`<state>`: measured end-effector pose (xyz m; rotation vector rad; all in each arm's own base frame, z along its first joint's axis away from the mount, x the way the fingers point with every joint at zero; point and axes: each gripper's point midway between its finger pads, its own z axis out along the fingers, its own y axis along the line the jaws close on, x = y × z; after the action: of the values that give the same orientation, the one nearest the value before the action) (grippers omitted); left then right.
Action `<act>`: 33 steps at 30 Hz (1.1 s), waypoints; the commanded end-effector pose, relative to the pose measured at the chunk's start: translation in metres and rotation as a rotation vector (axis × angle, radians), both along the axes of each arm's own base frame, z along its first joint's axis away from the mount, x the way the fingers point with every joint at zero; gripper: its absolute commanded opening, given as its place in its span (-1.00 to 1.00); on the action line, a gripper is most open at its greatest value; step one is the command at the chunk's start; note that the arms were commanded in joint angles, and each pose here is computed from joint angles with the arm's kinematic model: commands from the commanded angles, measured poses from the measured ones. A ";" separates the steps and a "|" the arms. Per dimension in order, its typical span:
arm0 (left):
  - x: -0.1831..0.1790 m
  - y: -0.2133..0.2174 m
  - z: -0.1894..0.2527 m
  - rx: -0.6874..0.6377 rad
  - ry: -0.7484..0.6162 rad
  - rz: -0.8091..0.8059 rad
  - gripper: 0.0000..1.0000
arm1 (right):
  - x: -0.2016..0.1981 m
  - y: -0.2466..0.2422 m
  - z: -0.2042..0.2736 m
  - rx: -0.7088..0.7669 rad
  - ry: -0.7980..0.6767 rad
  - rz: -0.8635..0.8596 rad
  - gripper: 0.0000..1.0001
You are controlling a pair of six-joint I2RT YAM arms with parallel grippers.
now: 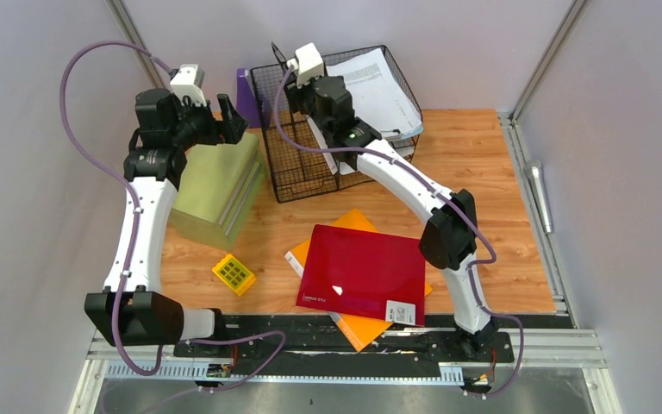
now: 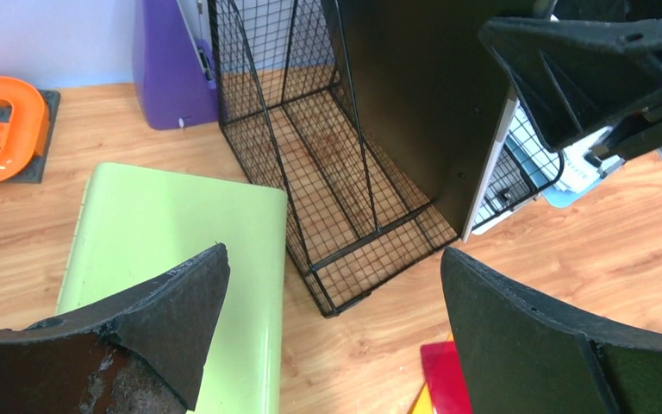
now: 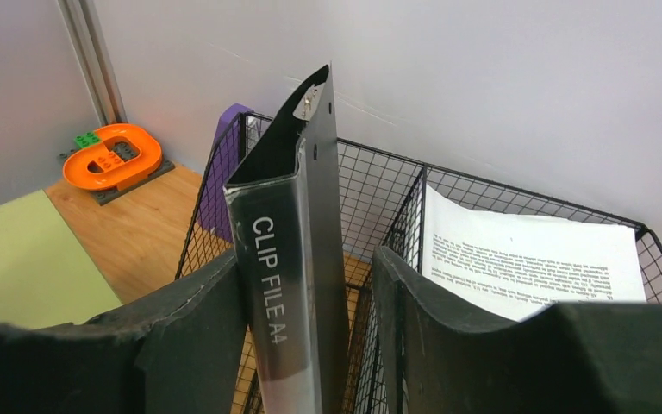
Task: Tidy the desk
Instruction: Place the folder in the storage box.
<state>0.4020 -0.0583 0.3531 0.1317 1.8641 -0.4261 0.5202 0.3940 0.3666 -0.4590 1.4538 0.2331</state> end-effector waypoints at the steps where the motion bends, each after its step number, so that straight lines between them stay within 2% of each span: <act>1: -0.001 -0.002 0.013 0.022 -0.031 -0.031 1.00 | 0.011 0.008 -0.010 -0.048 0.007 0.021 0.02; 5: -0.003 -0.002 0.009 0.032 -0.026 -0.033 1.00 | 0.015 0.008 -0.023 -0.078 0.031 0.010 -0.07; 8: -0.003 -0.002 0.007 0.035 -0.021 -0.035 1.00 | 0.016 0.006 -0.032 -0.100 0.047 -0.002 -0.22; 10: -0.002 -0.002 0.005 0.033 -0.017 -0.033 1.00 | 0.016 0.005 -0.032 -0.102 0.049 -0.005 -0.39; 15: -0.003 -0.002 -0.001 0.028 -0.004 -0.031 1.00 | 0.012 0.002 -0.005 -0.051 0.016 -0.004 -0.97; 23: -0.002 -0.004 -0.003 -0.010 0.001 -0.020 1.00 | 0.001 -0.014 0.076 0.194 -0.157 -0.041 -1.00; 33: 0.001 -0.004 -0.006 -0.031 0.007 -0.015 1.00 | -0.003 -0.041 0.111 0.349 -0.327 -0.134 -1.00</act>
<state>0.3998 -0.0611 0.3362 0.1238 1.9104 -0.4543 0.5402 0.3890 0.3724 -0.3068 1.3464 0.2271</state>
